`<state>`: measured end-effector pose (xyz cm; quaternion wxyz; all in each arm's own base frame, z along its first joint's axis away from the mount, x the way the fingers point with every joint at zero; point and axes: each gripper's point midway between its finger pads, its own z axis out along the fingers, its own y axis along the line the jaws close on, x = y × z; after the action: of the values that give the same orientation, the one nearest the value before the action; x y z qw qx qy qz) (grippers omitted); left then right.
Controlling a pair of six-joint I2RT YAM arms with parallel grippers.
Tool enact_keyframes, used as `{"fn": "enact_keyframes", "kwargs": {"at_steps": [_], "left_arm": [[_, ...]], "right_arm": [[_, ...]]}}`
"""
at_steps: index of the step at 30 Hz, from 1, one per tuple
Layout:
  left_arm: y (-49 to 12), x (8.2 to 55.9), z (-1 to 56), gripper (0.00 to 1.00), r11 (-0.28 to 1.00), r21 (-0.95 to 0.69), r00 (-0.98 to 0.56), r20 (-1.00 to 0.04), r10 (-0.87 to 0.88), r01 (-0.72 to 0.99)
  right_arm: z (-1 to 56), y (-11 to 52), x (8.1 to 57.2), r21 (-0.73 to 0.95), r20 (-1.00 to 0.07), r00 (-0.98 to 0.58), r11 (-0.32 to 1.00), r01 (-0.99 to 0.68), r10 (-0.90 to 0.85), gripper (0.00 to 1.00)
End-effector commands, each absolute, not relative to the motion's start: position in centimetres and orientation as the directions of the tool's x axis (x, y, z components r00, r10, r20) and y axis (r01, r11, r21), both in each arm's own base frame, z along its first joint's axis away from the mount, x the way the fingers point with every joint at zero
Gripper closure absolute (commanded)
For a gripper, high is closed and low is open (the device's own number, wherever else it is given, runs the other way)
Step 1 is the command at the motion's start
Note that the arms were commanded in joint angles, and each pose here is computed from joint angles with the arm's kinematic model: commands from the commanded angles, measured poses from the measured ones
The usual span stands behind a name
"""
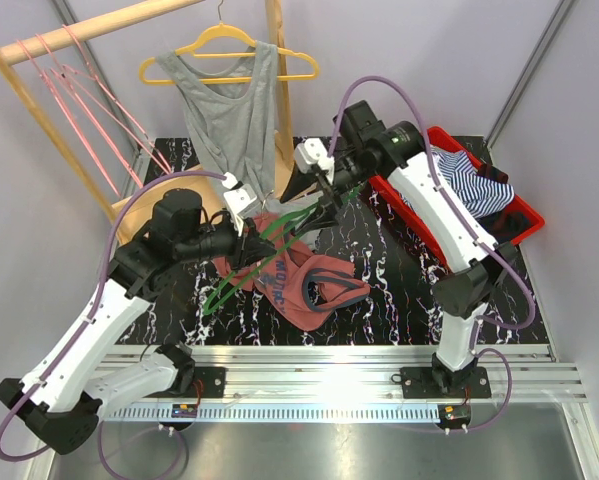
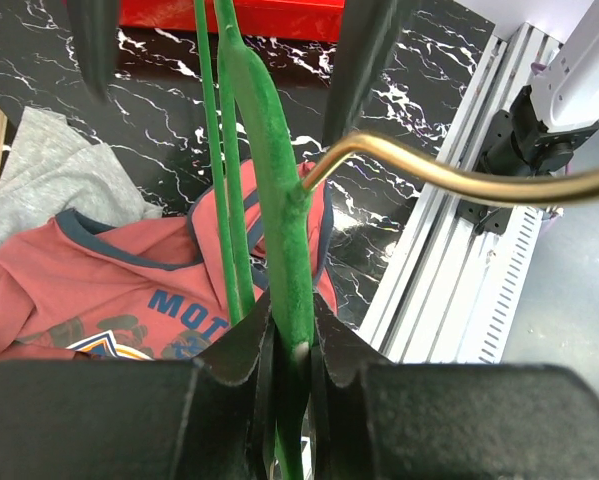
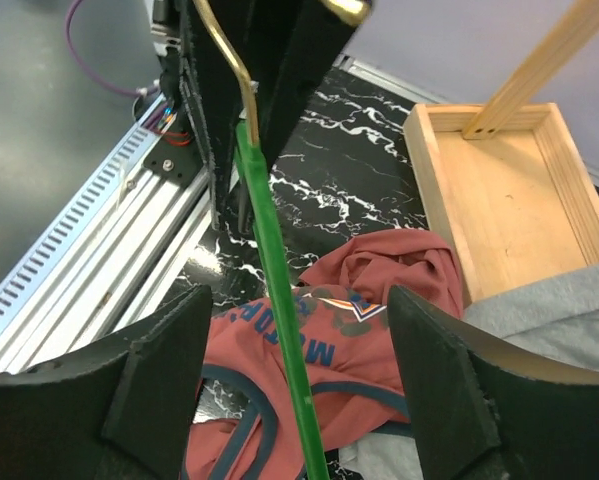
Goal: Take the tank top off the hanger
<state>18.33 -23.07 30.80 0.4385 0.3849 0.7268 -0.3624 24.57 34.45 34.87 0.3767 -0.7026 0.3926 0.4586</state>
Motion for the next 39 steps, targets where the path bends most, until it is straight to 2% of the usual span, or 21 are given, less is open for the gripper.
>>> {"fn": "enact_keyframes", "kwargs": {"at_steps": [1, 4, 5, 8, 9, 10, 11, 12, 14, 15, 18, 22, 23, 30, 34, 37, 39], "left_arm": [[-23.6, 18.1, 34.0, 1.0, 0.391, -0.131, -0.223, -0.954, 0.198, 0.911], [-23.3, 18.3, 33.8, 1.0, 0.417, -0.12, -0.219, -0.956, 0.197, 0.901], [-23.1, 18.4, 34.0, 1.0, 0.427, -0.115, -0.214, -0.958, 0.191, 0.897], [-23.0, 18.3, 33.7, 1.0, 0.435, -0.12, -0.216, -0.96, 0.179, 0.893], [-22.9, 18.2, 33.7, 1.0, 0.436, -0.12, -0.215, -0.961, 0.175, 0.892], [-22.9, 18.2, 33.4, 0.98, 0.44, -0.127, -0.224, -0.959, 0.175, 0.889], [-22.9, 18.3, 33.3, 0.89, 0.445, -0.129, -0.226, -0.959, 0.173, 0.886], [-22.7, 18.1, 33.4, 0.85, 0.447, -0.123, -0.218, -0.961, 0.169, 0.886], [-22.4, 18.1, 32.6, 0.78, 0.456, -0.119, -0.224, -0.957, 0.183, 0.882], [-22.3, 17.9, 32.5, 0.63, 0.457, -0.114, -0.219, -0.958, 0.185, 0.882], [-21.5, 17.6, 32.0, 0.41, 0.471, -0.082, -0.194, -0.962, 0.194, 0.878], [-20.5, 17.6, 31.9, 0.25, 0.488, 0.015, -0.096, -0.975, 0.202, 0.873], [-20.0, 17.5, 32.0, 0.23, 0.502, 0.046, -0.069, -0.976, 0.207, 0.864], [-18.1, 18.1, 30.3, 0.23, 0.523, 0.179, -0.005, -0.943, 0.332, 0.833], [-18.0, 18.7, 29.9, 0.27, 0.522, 0.213, 0.016, -0.934, 0.356, 0.826], [-18.0, 19.1, 28.9, 0.39, 0.506, 0.229, 0.011, -0.917, 0.398, 0.832], [-17.7, 19.6, 28.8, 0.55, 0.52, 0.241, 0.004, -0.91, 0.415, 0.819]], "right_arm": [[33.4, 34.0, 22.6, -0.151, -0.918, 0.296, -0.459, -0.876, -0.264, 0.24], [32.8, 34.0, 21.5, -0.143, -0.909, 0.311, -0.496, -0.857, -0.277, 0.38], [32.5, 34.1, 21.4, -0.145, -0.907, 0.318, -0.505, -0.851, -0.276, 0.51], [32.2, 33.9, 21.2, -0.148, -0.903, 0.327, -0.513, -0.846, -0.279, 0.77], [32.1, 33.8, 21.2, -0.156, -0.9, 0.337, -0.515, -0.843, -0.278, 0.82], [31.8, 33.8, 21.2, -0.164, -0.896, 0.347, -0.521, -0.838, -0.276, 0.87], [31.9, 33.7, 21.2, -0.187, -0.891, 0.368, -0.522, -0.832, -0.267, 0.9], [32.0, 33.7, 21.3, -0.197, -0.89, 0.375, -0.521, -0.831, -0.26, 0.95], [32.1, 33.7, 21.5, -0.22, -0.889, 0.387, -0.513, -0.83, -0.245, 1.0], [32.2, 33.7, 21.6, -0.222, -0.891, 0.384, -0.508, -0.832, -0.241, 1.0], [32.7, 33.4, 22.1, -0.213, -0.904, 0.36, -0.488, -0.846, -0.23, 1.0], [32.5, 32.8, 22.2, -0.195, -0.91, 0.344, -0.493, -0.848, -0.231, 1.0], [32.5, 32.7, 22.1, -0.194, -0.91, 0.344, -0.496, -0.846, -0.23, 1.0], [32.8, 32.4, 22.0, -0.19, -0.919, 0.331, -0.493, -0.849, -0.215, 1.0], [33.0, 32.3, 21.7, -0.189, -0.924, 0.325, -0.499, -0.846, -0.202, 1.0], [33.1, 32.3, 21.6, -0.185, -0.926, 0.32, -0.499, -0.846, -0.199, 1.0], [33.2, 32.2, 21.7, -0.191, -0.925, 0.324, -0.498, -0.846, -0.196, 1.0]]}}
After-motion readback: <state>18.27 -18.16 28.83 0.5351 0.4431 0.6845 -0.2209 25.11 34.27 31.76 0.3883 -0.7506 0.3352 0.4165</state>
